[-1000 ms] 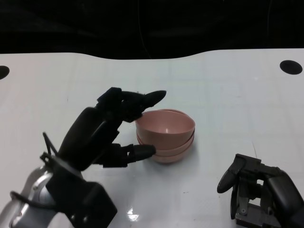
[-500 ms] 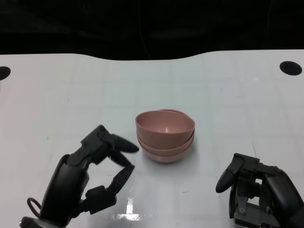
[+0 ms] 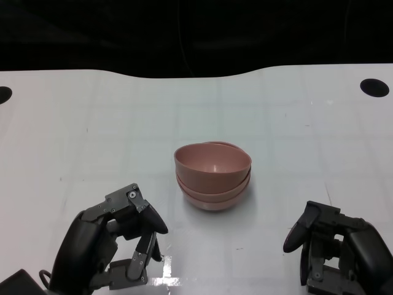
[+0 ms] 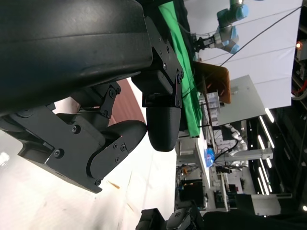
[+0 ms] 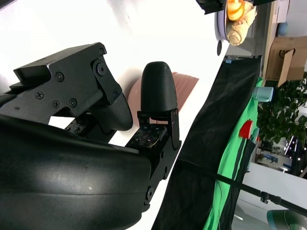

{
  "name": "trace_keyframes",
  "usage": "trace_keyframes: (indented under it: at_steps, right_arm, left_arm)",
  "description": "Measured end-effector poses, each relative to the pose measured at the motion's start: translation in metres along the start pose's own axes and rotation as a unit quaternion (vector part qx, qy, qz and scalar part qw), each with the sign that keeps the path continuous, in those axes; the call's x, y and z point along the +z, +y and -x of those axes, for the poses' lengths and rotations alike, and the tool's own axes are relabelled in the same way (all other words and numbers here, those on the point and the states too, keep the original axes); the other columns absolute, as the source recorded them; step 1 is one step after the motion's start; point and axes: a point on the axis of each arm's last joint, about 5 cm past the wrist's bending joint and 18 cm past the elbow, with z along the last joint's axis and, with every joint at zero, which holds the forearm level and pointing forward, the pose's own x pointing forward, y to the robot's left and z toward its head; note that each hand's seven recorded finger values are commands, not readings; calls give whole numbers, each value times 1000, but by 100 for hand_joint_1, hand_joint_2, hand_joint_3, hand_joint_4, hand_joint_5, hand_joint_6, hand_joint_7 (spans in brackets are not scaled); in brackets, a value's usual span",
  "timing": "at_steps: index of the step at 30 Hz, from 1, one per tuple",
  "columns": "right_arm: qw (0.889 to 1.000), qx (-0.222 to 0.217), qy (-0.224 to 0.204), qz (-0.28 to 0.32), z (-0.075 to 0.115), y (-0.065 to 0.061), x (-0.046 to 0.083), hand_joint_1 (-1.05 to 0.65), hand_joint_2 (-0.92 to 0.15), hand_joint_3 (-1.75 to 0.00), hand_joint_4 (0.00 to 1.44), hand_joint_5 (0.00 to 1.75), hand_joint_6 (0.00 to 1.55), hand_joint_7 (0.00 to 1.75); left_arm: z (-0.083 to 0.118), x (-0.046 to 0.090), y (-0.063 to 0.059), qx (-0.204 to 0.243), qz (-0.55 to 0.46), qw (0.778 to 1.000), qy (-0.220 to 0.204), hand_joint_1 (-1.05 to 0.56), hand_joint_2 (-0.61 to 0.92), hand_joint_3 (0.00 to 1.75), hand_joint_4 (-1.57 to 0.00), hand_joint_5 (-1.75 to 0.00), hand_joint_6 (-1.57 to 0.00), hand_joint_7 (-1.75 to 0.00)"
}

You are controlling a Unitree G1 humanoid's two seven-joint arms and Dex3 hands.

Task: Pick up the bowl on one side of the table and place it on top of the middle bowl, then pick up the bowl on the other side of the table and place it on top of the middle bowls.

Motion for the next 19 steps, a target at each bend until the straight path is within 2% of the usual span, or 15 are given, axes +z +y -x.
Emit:
trace_keyframes:
  at_steps: [19]
  right_arm:
    - [1000,-4,1,5,2,-4,-1,-2,-33,-152,91,175,83,144]
  left_arm:
    - [-1,-8,1,-11,-4,1000,18,-19,41,132,-82,-174,-73,-152]
